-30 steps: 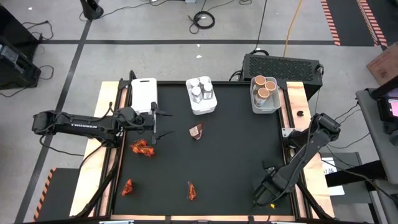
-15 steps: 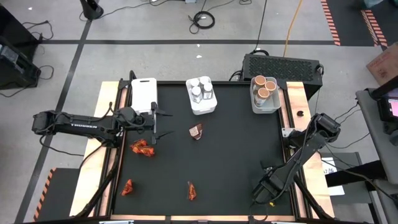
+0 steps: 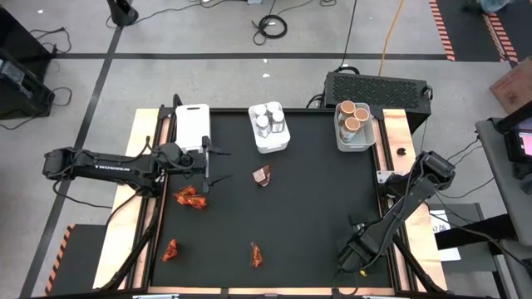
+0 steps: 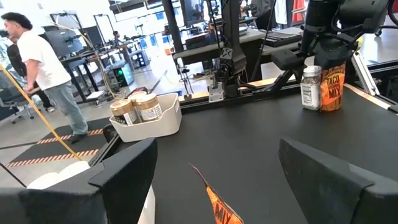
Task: Sort spices by type
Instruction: Put the white seasoning bottle into the right white bin
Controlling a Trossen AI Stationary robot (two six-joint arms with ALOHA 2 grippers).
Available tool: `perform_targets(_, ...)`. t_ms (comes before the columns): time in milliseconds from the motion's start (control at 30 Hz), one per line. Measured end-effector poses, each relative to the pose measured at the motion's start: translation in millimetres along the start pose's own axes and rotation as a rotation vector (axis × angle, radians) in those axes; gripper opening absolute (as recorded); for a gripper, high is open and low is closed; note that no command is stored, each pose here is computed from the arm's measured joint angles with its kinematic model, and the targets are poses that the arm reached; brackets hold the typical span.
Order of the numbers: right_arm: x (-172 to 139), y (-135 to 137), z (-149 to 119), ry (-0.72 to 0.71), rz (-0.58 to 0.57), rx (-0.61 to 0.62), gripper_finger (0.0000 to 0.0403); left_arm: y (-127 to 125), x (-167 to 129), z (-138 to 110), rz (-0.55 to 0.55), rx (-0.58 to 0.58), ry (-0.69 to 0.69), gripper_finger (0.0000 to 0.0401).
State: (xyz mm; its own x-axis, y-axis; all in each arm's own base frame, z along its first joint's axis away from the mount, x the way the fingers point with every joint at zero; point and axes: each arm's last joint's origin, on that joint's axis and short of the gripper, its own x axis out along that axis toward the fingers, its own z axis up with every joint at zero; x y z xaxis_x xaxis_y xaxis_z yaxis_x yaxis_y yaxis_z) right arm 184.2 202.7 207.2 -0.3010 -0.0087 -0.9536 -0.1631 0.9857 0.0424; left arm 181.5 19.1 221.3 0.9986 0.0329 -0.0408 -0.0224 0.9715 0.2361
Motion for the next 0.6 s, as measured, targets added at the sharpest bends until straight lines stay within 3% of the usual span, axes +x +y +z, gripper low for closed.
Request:
perform_targets(133,-11.1,2.0,-1.0,-0.003,-0.002,0.032,0.018,0.1,0.0,0.1,0.001,0.001,-0.002,0.0338)
perform_targets(467,-46.6,-0.9,-8.5,0.028,-0.042,0.131,0.0196,0.2,0.0,0.5,0.002,0.001,-0.006,0.0338)
perform_targets(600,-64.9,-10.5,-0.4,-0.057,-0.066,0.148,0.0186,0.2,0.0,0.5,0.002,0.001,-0.006,0.0338)
